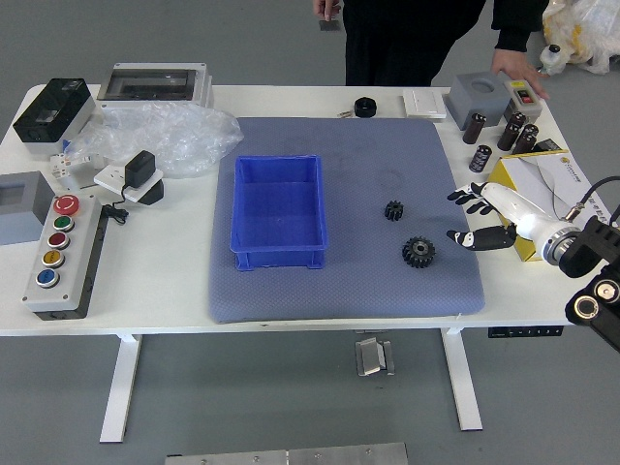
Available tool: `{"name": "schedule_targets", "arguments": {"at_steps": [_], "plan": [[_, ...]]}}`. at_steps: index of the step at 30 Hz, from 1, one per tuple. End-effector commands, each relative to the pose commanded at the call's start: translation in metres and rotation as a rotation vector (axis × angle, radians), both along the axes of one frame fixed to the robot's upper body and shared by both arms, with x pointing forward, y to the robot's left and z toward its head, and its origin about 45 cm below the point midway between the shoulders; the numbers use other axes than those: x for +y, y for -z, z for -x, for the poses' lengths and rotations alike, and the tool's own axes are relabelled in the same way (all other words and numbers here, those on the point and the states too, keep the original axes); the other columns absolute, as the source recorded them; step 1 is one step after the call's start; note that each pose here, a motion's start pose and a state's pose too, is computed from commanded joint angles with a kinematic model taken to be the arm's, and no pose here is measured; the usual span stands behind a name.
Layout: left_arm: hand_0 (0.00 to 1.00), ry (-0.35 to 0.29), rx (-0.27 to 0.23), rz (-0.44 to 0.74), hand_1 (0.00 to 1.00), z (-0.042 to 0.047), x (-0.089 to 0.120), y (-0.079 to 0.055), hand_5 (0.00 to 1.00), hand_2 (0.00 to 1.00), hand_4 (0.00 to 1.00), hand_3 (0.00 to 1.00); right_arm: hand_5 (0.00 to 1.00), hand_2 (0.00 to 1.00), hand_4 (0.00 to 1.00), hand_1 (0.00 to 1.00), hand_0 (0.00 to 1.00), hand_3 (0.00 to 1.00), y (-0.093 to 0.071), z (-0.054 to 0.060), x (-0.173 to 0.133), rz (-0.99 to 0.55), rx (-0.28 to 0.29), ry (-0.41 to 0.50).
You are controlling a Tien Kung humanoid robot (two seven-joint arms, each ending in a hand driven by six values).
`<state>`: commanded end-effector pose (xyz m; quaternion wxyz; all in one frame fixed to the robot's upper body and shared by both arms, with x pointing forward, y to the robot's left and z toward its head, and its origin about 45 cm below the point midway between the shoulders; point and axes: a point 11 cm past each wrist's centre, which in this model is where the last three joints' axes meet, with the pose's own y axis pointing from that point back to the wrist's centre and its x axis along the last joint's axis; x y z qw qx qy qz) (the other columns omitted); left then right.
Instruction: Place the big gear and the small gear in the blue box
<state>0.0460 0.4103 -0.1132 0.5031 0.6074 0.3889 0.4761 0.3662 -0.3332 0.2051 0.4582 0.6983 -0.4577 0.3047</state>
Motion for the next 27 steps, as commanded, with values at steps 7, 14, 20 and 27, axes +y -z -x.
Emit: {"name": "schedule_targets", "arguments": {"at_steps": [7,14,20,27], "plan": [[0.893,-0.002,0.001,-0.001,0.88,0.001,0.001,0.0,0.306,0.85,0.734,0.857,0.171,0.85,0.772,0.732,0.712,0.891,-0.001,-0.003,0.008,0.169,-0.019,-0.055],[0.892,-0.002,-0.001,-0.001,0.88,0.0005,0.001,0.0,0.306,0.85,0.735,0.857,0.161,0.844,0.773,0.721,0.704,0.893,0.006,-0.002,0.024,0.33,-0.023,-0.147],[0.893,-0.002,-0.002,-0.002,0.88,-0.0001,0.001,0.0,0.305,0.85,0.734,0.858,0.154,0.837,0.785,0.715,0.7,0.89,0.017,0.003,0.039,0.374,0.001,-0.203],[0.893,0.0,-0.001,-0.002,0.88,-0.0002,0.001,0.0,0.306,0.85,0.734,0.858,0.153,0.836,0.79,0.716,0.705,0.888,0.027,0.006,0.051,0.385,0.025,-0.24]]}}
